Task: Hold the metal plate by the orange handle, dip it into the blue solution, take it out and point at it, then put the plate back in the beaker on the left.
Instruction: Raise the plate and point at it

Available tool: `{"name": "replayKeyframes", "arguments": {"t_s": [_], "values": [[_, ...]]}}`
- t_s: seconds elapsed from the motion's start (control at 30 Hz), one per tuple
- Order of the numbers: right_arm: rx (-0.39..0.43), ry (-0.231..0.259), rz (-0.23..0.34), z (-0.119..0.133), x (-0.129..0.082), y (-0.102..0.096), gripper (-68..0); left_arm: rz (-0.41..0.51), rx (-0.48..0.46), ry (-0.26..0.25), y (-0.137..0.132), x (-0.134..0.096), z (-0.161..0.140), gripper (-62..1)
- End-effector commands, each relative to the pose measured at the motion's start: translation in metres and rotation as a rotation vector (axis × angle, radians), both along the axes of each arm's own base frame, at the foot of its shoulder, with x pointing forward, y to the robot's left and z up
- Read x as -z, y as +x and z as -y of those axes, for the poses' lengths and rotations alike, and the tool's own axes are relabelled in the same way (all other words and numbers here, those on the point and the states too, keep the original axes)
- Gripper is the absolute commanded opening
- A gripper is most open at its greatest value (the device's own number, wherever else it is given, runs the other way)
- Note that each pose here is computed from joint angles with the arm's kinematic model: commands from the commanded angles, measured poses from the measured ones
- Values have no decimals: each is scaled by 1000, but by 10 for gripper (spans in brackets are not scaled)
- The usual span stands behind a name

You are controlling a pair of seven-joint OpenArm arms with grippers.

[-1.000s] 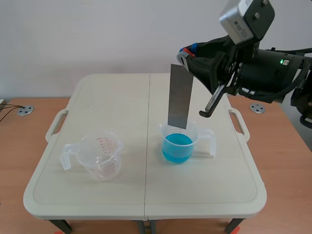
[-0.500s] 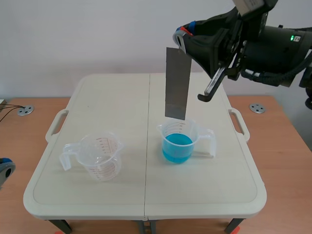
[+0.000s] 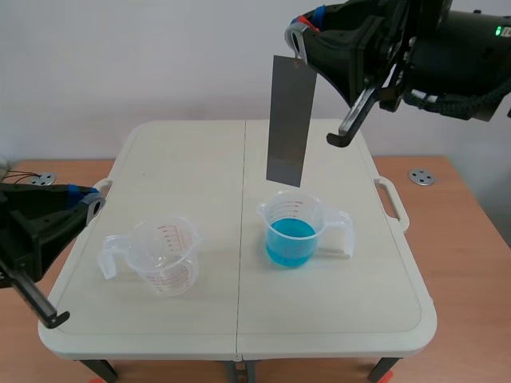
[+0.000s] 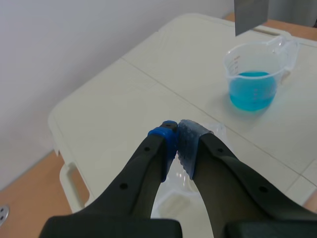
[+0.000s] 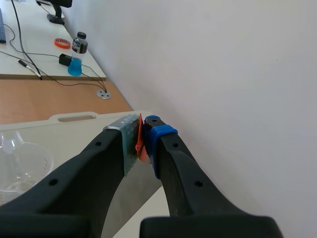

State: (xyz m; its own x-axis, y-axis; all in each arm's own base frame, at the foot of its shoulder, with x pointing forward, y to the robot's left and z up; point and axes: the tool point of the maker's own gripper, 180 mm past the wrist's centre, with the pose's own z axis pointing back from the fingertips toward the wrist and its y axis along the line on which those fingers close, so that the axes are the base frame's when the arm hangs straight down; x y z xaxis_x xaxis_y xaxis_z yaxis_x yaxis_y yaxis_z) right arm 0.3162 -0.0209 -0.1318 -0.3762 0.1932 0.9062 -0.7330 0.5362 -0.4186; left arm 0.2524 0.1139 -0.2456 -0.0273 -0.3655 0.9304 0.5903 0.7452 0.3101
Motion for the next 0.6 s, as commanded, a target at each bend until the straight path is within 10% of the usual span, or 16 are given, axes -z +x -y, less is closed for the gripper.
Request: {"name": "replayKeyframes", "arguments": {"t_s": [0.0, 0.57], "values": [[-15, 20, 46, 0, -18, -1, -664, 39, 13, -14, 8, -12, 7, -591], [-13, 18, 42, 0, -18, -1, -664, 34, 132, -47, 54, -11, 81, -591]]}}
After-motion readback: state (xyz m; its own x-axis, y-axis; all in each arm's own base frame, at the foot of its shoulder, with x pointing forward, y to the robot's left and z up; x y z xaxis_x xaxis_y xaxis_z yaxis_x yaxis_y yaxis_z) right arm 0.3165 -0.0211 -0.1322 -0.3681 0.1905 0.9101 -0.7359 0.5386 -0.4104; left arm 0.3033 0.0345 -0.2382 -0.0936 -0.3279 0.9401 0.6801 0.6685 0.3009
